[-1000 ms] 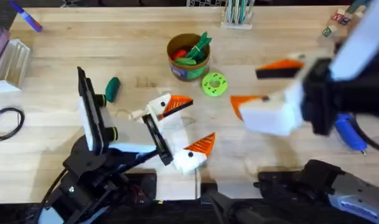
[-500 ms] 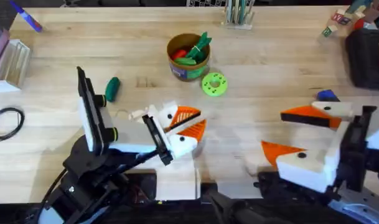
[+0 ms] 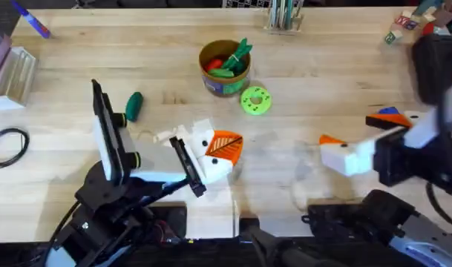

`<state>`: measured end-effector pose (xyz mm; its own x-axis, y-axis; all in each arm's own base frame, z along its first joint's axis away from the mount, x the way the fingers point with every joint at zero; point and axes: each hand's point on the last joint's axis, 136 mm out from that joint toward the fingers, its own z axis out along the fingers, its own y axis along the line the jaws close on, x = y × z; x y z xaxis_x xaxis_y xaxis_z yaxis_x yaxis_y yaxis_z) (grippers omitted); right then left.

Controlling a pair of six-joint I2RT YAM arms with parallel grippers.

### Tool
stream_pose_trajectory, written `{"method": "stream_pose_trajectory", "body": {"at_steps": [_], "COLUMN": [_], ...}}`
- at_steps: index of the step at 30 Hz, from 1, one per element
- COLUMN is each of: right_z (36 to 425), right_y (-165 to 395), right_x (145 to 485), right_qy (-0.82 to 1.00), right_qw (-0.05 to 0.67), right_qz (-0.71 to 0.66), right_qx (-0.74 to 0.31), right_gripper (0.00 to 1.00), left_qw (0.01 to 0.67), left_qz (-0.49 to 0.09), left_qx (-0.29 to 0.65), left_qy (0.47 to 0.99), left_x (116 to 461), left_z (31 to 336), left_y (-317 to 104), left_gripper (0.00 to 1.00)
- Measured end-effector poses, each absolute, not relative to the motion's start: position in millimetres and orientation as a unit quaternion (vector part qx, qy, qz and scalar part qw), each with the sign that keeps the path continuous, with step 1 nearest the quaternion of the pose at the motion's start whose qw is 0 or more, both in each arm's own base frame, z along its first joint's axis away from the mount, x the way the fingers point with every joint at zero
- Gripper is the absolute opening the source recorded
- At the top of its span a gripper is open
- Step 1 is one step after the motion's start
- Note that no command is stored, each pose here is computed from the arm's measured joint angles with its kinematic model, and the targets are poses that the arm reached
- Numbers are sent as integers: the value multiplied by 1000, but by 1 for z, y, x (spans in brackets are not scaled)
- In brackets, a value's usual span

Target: Pick up the gripper from the table and insert it into the empty holder that is missing its gripper. Then pick up a screw, insert it into the mounting hole, and use the screwdriver to tighten it. Finally, clean up the table by picking up the vegetable and placing it into the bucket.

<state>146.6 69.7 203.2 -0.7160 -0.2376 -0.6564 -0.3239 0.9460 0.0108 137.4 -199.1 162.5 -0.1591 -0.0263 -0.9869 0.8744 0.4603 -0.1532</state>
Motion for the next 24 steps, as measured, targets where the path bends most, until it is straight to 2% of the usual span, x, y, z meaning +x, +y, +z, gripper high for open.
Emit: {"method": "stream_pose_trajectory", "body": {"at_steps": [8, 16, 20, 24], "right_z": [174, 139, 126, 113], "right_y": [32, -49, -94, -124], "right_x": [191, 232, 241, 233], "right_qy": [953, 968, 966, 972], "right_qw": [295, 211, 189, 151], "right_qz": [-36, -127, -150, -161], "right_qx": [-51, 57, 95, 77], "right_gripper": [989, 990, 989, 989], "left_qw": [559, 559, 559, 559], "left_qz": [-403, -403, -403, -403], "left_qx": [328, 328, 328, 328], "left_qy": [646, 646, 646, 646], "left_x": [137, 137, 137, 137], "left_z": [163, 162, 162, 163], "left_y": [-199, -199, -199, -199], "left_gripper": [5, 5, 5, 5]}}
